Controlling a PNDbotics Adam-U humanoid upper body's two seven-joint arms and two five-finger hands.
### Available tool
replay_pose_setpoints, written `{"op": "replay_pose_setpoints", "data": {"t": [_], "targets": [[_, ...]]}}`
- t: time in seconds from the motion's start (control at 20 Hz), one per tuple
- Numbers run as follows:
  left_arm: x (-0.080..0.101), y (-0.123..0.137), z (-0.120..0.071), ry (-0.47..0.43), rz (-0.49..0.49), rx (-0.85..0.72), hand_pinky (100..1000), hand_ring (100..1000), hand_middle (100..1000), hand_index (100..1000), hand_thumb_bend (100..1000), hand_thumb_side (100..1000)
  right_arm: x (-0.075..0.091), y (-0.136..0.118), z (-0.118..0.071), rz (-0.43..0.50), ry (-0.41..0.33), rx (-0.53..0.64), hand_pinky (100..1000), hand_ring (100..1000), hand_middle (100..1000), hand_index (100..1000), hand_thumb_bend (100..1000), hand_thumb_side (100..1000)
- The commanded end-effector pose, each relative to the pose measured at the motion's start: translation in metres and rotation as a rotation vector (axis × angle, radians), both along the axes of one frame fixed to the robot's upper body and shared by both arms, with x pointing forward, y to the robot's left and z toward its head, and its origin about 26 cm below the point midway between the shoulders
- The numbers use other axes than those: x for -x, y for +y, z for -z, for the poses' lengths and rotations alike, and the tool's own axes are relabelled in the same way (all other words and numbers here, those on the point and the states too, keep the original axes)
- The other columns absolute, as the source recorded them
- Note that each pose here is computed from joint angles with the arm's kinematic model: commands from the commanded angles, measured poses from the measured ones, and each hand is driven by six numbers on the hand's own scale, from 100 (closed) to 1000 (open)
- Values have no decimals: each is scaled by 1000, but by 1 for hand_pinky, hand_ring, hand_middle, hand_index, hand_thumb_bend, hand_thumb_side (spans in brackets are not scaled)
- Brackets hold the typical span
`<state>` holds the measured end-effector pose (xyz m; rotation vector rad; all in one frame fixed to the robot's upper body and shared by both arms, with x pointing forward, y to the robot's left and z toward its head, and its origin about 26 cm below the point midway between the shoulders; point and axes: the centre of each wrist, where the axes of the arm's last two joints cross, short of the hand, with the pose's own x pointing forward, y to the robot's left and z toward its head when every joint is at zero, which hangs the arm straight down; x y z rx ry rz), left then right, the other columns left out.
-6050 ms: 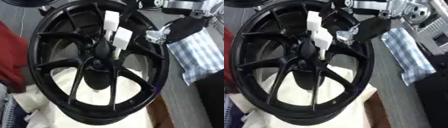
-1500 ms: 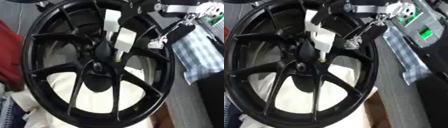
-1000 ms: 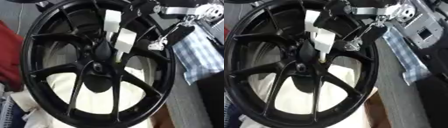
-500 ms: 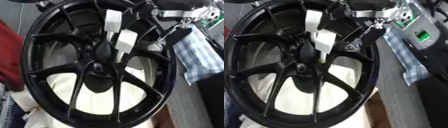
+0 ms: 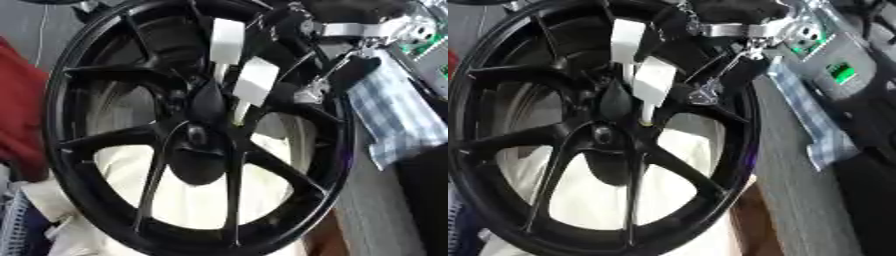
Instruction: Pull the pin out of the wheel hub.
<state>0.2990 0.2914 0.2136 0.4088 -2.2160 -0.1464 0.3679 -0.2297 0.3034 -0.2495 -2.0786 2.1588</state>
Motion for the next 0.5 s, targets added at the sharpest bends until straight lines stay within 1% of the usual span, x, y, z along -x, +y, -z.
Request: {"op": "replay_pose_setpoints", "data": {"t": [0.05,0.2,0.5], "targets": [[2,0,-8,-30,6,-11,685,544,553,706,100,584,1,-4,-10,-64,-70,130,841,790,742,830,223,186],[2,0,-9,-31,8,-10,686,544,553,705,100,584,0,-3,-9,-65,-74,136,836,788,740,829,238,166],[2,-1,-9,-33,11,-10,686,544,553,705,100,582,-2,-3,-9,-59,-81,149,829,783,730,823,246,154]]}}
